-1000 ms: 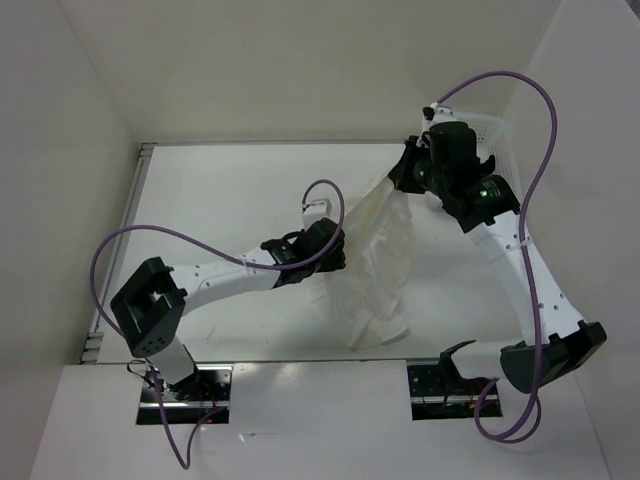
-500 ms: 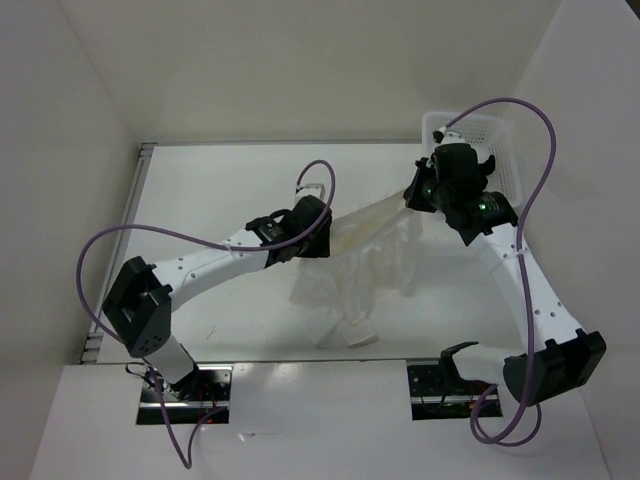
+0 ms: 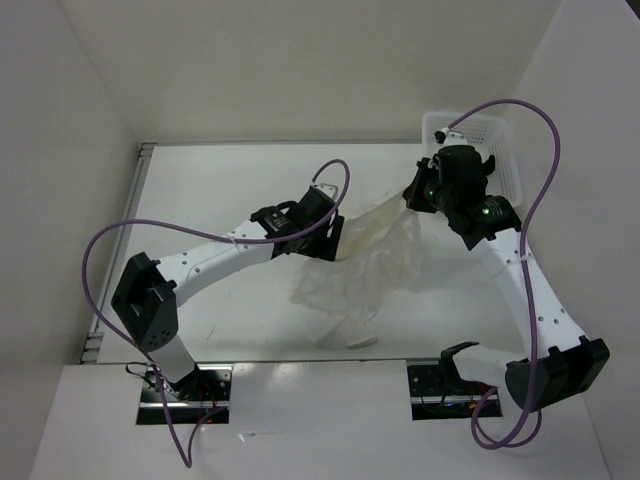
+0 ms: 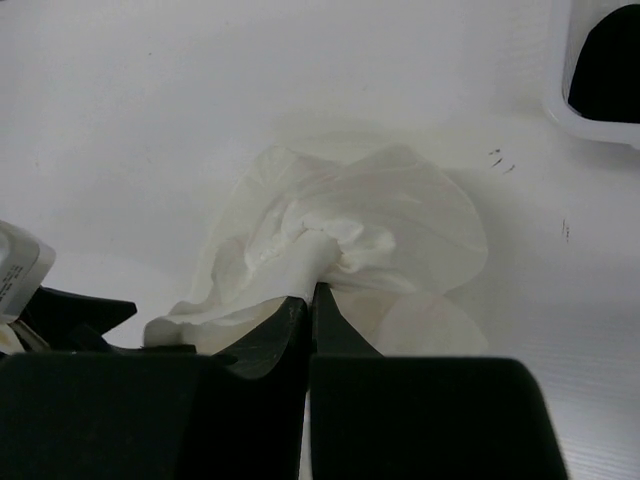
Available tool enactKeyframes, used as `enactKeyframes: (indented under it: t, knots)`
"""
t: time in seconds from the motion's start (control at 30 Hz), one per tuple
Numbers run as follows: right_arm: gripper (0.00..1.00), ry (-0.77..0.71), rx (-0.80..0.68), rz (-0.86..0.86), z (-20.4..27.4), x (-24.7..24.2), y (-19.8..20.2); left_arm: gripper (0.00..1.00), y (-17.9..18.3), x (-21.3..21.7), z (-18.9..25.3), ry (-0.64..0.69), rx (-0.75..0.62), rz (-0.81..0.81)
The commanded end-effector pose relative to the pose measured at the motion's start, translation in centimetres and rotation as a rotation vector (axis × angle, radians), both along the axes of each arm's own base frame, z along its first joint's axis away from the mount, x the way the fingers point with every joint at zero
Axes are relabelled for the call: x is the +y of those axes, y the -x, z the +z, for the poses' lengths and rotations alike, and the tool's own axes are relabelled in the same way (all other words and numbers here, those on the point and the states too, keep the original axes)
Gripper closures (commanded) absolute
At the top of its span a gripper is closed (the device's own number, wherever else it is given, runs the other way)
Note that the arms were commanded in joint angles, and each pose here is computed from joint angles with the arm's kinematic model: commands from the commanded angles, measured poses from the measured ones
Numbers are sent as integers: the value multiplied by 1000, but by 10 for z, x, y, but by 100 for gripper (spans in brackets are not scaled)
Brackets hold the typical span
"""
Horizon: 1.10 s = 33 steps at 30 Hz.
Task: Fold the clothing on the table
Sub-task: Flatten the skirt out
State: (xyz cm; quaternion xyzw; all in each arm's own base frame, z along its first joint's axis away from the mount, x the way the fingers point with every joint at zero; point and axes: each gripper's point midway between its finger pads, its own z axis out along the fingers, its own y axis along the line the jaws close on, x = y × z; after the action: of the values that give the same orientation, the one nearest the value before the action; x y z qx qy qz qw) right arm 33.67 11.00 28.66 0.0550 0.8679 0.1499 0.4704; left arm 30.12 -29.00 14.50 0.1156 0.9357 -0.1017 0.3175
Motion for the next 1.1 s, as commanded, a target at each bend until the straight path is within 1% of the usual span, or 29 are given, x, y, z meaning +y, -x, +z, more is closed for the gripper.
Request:
enactKeyframes:
  t: [0.0,0.13,0.37,0.4,0.47,0.53,0.63,0.7,0.8,0.87,0.93,0.97,1.0,1.03,1.07]
  knots:
    - [100,-23,-94,-7,22,-2,-5,15,2,-2,17,-21,2,-64]
    - [100,-20,-85,-7,16,-2,-6,15,0,-8,38,14,-19,-83]
    - [100,-23,-94,-7,18,-2,-7,15,1,-23,37,81,-3,-106]
    - [100,-27,-93,2,18,0,-7,15,2,-27,35,106,8,-95]
    - [100,-27,-93,2,18,0,-7,15,-2,-40,48,184,-20,-100]
    - [100,-30,-103,2,21,-1,-5,15,-6,-48,57,227,-34,-95]
    - [100,-32,-93,10,20,0,-3,15,-14,-55,50,221,-30,-80]
    - [100,-34,-103,10,23,0,-1,16,-23,-57,37,193,-32,-60]
    - [100,-45,-119,21,29,1,4,28,-28,-59,18,159,-10,-51]
    - [100,-45,-119,21,29,1,4,35,-38,-57,14,144,-25,-25]
    - [100,-52,-127,30,32,2,6,39,-42,-55,16,140,-43,-11]
    - [100,-52,-127,30,32,2,6,39,-45,-52,16,139,-44,-2]
    - [100,-52,-127,30,32,2,6,42,-49,-47,13,133,-49,13]
    - [100,-52,-127,30,32,2,6,54,-48,-49,13,138,-44,7]
    - [100,-52,-127,30,32,2,6,61,-50,-45,13,154,-39,20]
